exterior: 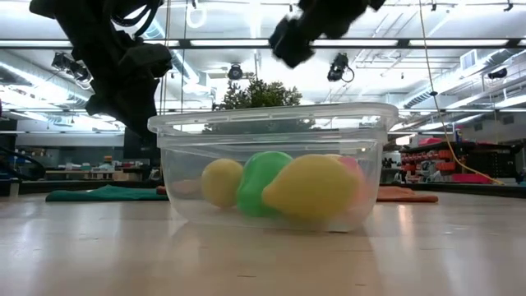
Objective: Pick and placing Produce into tupperware
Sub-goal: Put the strawberry into the transparent bin
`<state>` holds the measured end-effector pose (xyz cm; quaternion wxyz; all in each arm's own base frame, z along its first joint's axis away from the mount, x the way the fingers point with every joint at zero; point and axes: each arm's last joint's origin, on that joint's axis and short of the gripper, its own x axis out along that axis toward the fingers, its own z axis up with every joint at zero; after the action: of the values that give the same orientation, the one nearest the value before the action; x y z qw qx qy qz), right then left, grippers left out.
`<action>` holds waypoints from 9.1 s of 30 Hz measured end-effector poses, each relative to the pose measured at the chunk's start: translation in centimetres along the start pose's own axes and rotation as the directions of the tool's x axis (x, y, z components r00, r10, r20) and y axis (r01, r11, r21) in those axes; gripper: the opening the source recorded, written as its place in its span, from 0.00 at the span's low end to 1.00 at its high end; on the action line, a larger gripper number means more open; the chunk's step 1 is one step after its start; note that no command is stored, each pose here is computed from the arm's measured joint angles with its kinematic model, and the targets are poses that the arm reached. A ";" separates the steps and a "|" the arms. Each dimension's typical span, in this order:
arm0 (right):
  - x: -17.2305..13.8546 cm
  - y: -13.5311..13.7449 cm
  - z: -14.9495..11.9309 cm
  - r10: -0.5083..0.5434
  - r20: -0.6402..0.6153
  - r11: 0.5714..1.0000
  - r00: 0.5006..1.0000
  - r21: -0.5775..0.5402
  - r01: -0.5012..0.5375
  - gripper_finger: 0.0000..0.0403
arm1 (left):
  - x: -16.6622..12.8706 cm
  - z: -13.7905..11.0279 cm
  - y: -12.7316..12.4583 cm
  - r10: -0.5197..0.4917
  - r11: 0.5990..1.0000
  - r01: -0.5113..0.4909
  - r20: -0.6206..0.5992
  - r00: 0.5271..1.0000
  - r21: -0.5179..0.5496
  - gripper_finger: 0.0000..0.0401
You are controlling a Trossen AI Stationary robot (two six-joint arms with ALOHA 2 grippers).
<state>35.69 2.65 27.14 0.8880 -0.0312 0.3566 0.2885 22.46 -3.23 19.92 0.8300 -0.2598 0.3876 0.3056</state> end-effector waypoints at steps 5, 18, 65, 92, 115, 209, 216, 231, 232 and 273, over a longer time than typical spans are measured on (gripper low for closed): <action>-4.0 0.9 0.3 -0.119 -0.014 0.992 0.993 0.029 0.119 0.40 | 0.0 0.0 0.0 -0.001 1.000 0.001 0.001 1.000 -0.003 0.18; -9.9 3.9 -6.9 -0.341 0.128 0.881 0.931 0.391 0.268 0.22 | 0.0 0.1 0.0 0.004 0.996 -0.003 0.016 1.000 -0.084 0.22; -8.3 11.7 -20.7 -0.474 0.105 0.618 0.874 0.747 0.246 0.00 | 6.3 2.4 -3.2 -0.098 0.851 0.225 0.278 0.956 -0.474 0.21; -8.2 11.7 -20.6 -0.477 0.108 0.621 0.873 0.743 0.248 0.00 | 8.5 2.3 -3.1 -0.114 0.824 0.223 0.234 0.966 -0.520 0.63; -8.1 11.6 -20.6 -0.484 0.101 0.620 0.869 0.741 0.259 0.00 | 9.1 3.6 -2.2 -0.120 0.890 0.210 0.237 0.964 -0.405 0.60; -7.9 11.4 -20.2 -0.510 0.119 0.561 0.852 0.797 0.224 0.00 | 14.3 1.7 -2.1 0.109 0.985 -0.154 0.416 0.903 0.078 0.93; -7.9 11.4 -20.2 -0.510 0.119 0.561 0.852 0.797 0.225 0.00 | 14.2 1.9 -2.3 0.075 0.976 -0.154 0.421 0.904 0.156 0.93; -8.0 11.3 -20.2 -0.535 0.116 0.551 0.837 0.799 0.241 0.00 | 14.6 2.3 -1.9 -0.004 0.977 -0.071 0.354 0.935 0.199 0.89; -8.0 11.3 -20.2 -0.535 0.116 0.551 0.837 0.799 0.242 0.00 | 14.6 2.4 -1.8 0.001 0.977 -0.076 0.351 0.936 0.199 0.88; -8.0 11.3 -20.2 -0.550 0.114 0.545 0.828 0.800 0.252 0.00 | 14.7 2.3 -1.8 -0.016 0.978 -0.054 0.331 0.943 0.203 0.49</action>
<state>12.57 2.84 19.00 0.9081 0.3114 0.2609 -0.1014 32.40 1.61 9.81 0.9029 -0.1125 0.2751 0.3104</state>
